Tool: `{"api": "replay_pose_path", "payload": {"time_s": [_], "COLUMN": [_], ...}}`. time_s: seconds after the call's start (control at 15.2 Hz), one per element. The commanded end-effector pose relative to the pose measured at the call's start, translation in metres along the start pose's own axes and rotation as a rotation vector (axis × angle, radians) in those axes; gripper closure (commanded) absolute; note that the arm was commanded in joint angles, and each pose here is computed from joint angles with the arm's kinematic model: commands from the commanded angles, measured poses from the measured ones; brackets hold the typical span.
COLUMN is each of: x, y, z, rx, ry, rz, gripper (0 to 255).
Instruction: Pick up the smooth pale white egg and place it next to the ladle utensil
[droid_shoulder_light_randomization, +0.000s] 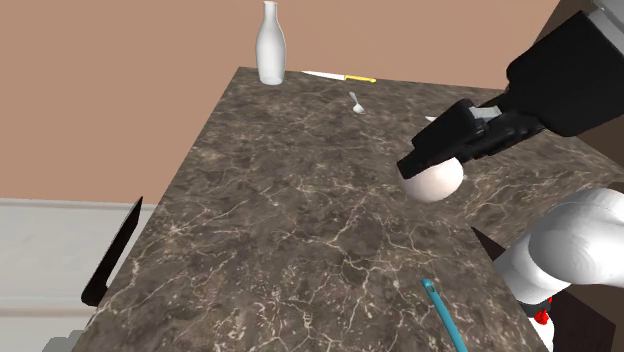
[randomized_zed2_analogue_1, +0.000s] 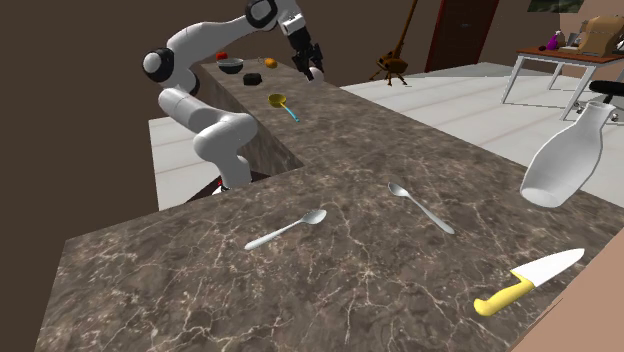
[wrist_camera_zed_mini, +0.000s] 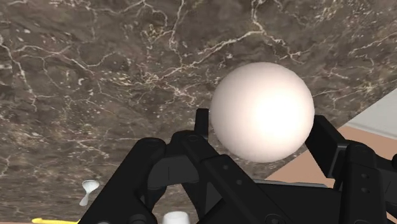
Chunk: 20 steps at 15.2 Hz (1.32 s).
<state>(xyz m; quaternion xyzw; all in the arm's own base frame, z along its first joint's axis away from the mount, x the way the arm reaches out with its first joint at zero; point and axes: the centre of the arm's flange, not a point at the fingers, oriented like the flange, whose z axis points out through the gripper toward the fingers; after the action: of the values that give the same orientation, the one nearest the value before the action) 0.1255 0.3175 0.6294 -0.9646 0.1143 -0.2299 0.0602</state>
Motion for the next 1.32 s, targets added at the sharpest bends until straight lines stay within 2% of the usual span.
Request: {"api": "replay_pose_path", "payload": {"time_s": [0.0,0.59,1.25], "x": [-0.012,-0.066,-0.088], "y": [-0.024,-0.134,-0.125], "z": [0.002,-0.003,0.043], "rx": [0.001,0.001,0.001], "ry": [-0.001,-0.001,-0.001], "rz": [0.001,0.001,0.001], "gripper": [255,255,255]}}
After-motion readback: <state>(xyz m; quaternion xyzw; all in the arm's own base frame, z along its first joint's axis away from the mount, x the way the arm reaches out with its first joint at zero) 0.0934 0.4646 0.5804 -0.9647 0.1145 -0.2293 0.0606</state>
